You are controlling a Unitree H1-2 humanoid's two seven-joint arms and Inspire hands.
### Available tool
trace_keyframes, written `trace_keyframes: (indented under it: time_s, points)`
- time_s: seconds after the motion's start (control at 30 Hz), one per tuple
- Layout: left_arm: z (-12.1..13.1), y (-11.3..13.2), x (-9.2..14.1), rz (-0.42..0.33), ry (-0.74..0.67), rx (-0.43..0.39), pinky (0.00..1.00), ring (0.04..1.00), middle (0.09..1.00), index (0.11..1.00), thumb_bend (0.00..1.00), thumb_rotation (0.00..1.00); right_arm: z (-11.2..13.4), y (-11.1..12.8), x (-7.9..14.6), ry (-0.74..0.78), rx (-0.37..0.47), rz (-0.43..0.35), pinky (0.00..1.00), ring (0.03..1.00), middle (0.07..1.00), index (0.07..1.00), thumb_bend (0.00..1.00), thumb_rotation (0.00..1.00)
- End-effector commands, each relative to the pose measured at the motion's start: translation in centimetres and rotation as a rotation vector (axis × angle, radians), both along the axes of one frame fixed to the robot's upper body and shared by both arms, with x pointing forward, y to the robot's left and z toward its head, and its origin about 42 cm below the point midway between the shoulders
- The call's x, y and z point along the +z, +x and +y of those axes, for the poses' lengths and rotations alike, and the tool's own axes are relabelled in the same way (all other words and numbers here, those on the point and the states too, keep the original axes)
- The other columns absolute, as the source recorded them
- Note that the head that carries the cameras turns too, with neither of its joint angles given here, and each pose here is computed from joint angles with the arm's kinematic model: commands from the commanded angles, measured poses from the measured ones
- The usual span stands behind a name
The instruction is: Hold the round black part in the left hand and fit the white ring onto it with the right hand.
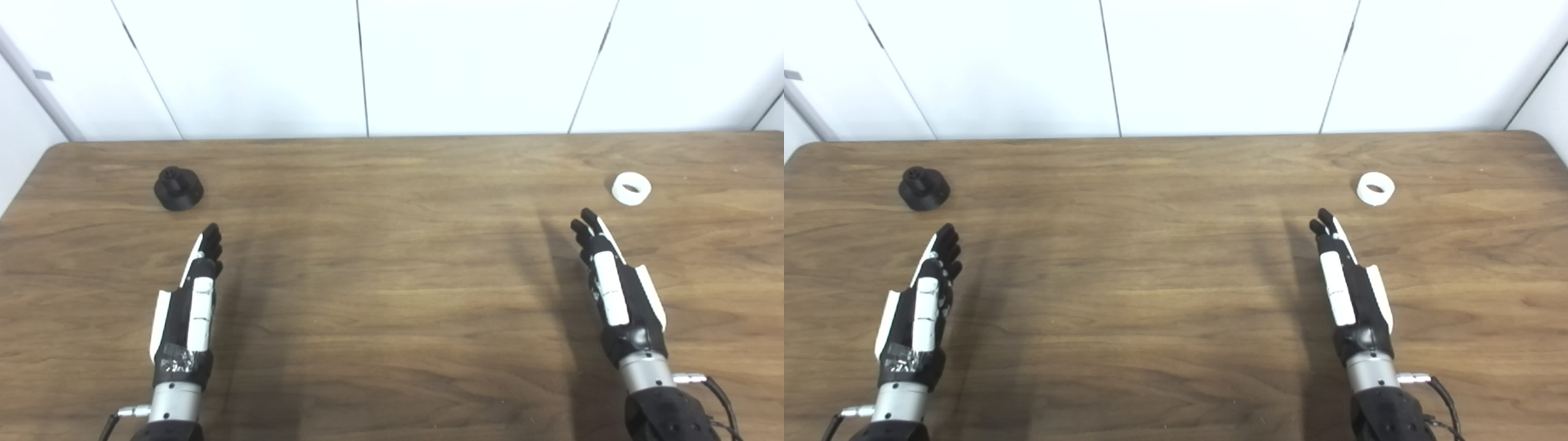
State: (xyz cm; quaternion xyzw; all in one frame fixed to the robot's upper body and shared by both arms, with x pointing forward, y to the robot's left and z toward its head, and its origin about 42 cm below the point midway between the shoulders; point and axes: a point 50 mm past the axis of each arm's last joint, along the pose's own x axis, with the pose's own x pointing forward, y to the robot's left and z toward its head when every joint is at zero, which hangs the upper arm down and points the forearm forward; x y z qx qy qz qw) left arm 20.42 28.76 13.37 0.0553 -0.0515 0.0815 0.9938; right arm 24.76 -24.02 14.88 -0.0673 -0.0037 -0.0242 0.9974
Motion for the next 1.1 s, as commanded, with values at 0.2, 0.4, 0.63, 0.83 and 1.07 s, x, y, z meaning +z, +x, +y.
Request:
trace_keyframes:
  time_s: [0.2, 0.4, 0.63, 0.83, 1.07]
  points:
    - [0.0, -0.5, 0.5, -0.038, 0.011, 0.007, 1.0, 1.0, 0.991, 0.981, 0.55, 0.98, 0.2, 0.2, 1.2, 0.003, -0.002, -0.074, 1.0, 0.959, 0.938, 0.95, 0.5, 1.0]
    - [0.0, -0.6, 0.3, -0.039, 0.014, 0.004, 1.0, 1.0, 0.99, 0.98, 0.55, 0.97, 0.0, 0.0, 1.1, 0.007, 0.004, -0.079, 1.0, 0.97, 0.943, 0.943, 0.49, 1.0]
    - [-0.7, -1.0, -0.2, -0.032, 0.021, 0.003, 1.0, 1.0, 0.987, 0.978, 0.55, 0.97, -0.7, -0.3, 0.6, -0.011, 0.0, -0.059, 1.0, 0.979, 0.945, 0.932, 0.53, 1.0]
    - [-1.7, -1.5, -1.0, -0.015, 0.013, 0.008, 1.0, 1.0, 0.986, 0.984, 0.52, 0.94, -1.4, -0.7, -0.1, -0.008, 0.007, -0.05, 1.0, 0.99, 0.951, 0.934, 0.48, 1.0]
    - [-2.7, -2.0, -2.0, 0.003, 0.015, 0.003, 1.0, 1.0, 0.987, 0.97, 0.52, 0.89, -1.9, -1.1, -0.8, 0.0, 0.027, -0.06, 1.0, 0.991, 0.964, 0.946, 0.44, 1.0]
